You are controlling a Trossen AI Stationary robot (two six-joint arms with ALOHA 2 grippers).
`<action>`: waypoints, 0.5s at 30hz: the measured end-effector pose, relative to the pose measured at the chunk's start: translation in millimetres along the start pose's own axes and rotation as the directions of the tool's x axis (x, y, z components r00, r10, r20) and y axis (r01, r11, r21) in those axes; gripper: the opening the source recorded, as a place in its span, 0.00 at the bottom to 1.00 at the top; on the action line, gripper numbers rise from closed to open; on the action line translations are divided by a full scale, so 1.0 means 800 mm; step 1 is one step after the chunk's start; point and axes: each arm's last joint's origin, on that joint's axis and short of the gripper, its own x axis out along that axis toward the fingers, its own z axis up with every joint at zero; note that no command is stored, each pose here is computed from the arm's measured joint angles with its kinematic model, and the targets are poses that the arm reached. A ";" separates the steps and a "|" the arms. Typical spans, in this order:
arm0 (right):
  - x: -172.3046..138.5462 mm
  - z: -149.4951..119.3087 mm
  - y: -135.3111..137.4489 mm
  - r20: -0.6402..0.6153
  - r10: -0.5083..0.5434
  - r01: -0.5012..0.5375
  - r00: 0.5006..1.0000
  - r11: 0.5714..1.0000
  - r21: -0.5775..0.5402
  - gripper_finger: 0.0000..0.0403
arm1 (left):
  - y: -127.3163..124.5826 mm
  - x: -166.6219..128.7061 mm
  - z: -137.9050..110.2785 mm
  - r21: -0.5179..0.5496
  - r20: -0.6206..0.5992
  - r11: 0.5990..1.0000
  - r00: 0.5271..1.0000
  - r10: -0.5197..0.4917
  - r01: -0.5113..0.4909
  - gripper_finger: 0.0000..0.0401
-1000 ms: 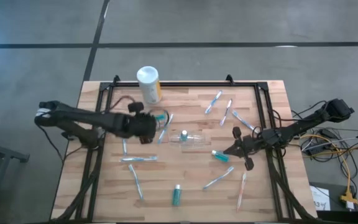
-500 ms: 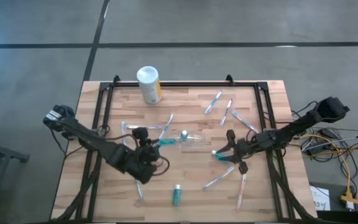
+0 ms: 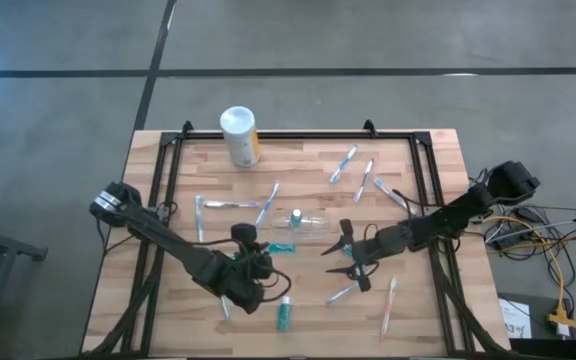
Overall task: Pick & Place toothbrushing station
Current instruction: Put the mouthwash into the transparent organizer
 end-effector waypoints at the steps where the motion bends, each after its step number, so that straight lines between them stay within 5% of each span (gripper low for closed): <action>1: 0.001 0.001 0.002 -0.006 -0.005 0.005 1.000 1.000 -0.011 0.51 | 0.000 0.000 0.000 -0.001 -0.002 1.000 1.000 -0.003 0.003 0.20; 11: -0.011 0.009 0.033 0.006 -0.092 0.092 0.996 0.979 -0.180 0.45 | -0.012 -0.003 0.009 -0.096 0.000 0.961 0.965 -0.262 0.261 0.01; 15: -0.014 0.011 0.039 0.012 -0.157 0.156 0.988 0.964 -0.214 0.43 | -0.012 -0.005 0.011 -0.115 0.010 0.953 0.960 -0.279 0.279 0.01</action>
